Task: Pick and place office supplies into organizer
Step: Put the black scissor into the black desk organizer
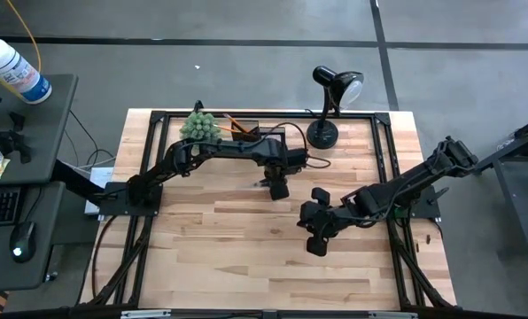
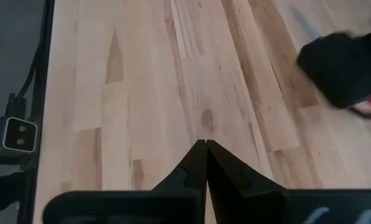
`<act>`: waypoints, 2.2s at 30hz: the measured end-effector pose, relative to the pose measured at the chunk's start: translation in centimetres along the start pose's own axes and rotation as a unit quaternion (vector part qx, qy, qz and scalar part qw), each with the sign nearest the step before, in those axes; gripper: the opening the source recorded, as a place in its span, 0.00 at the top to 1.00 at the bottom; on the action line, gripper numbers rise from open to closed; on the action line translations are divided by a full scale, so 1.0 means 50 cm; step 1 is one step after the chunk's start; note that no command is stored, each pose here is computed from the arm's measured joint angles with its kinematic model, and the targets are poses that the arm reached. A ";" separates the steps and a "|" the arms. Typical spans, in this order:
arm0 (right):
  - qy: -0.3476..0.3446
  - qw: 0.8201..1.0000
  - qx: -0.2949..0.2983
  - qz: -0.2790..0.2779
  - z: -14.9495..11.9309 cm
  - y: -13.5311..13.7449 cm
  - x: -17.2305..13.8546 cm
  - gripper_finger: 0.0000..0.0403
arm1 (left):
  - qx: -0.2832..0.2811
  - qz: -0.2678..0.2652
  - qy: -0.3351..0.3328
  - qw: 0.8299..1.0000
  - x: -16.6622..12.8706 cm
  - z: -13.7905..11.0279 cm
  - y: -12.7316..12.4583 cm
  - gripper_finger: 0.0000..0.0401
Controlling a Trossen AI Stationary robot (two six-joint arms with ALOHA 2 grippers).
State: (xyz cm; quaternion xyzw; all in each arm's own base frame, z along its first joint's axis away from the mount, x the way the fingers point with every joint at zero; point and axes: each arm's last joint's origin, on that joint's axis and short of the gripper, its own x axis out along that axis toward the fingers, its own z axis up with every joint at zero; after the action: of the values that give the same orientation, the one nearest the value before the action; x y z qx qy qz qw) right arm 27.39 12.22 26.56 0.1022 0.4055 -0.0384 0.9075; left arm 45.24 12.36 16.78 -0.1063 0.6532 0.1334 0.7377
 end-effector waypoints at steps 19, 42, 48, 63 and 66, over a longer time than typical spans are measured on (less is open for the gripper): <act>-0.001 0.999 0.035 -0.029 -0.078 0.076 -0.045 1.00 | 0.042 0.089 -0.071 0.993 -0.182 0.034 0.010 0.79; -0.034 0.997 0.053 -0.053 -0.083 0.082 -0.050 0.99 | 0.020 0.208 -0.240 0.948 -0.377 0.011 0.092 0.79; -0.046 0.995 0.057 -0.064 -0.080 0.079 -0.050 0.99 | -0.003 0.226 -0.249 0.942 -0.388 0.009 0.126 0.79; -0.063 0.993 0.062 -0.083 -0.074 0.072 -0.048 0.99 | -0.017 0.257 -0.270 0.928 -0.398 0.016 0.151 0.85; -0.063 0.992 0.066 -0.087 -0.071 0.068 -0.045 0.99 | -0.022 0.263 -0.271 0.926 -0.399 0.016 0.162 0.83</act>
State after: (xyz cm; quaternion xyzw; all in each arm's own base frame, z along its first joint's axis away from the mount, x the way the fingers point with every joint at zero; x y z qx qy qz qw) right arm 23.83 16.25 26.48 0.1234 0.3513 -0.1497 0.9160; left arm 41.04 19.12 36.79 0.0929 0.4299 0.3608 0.8224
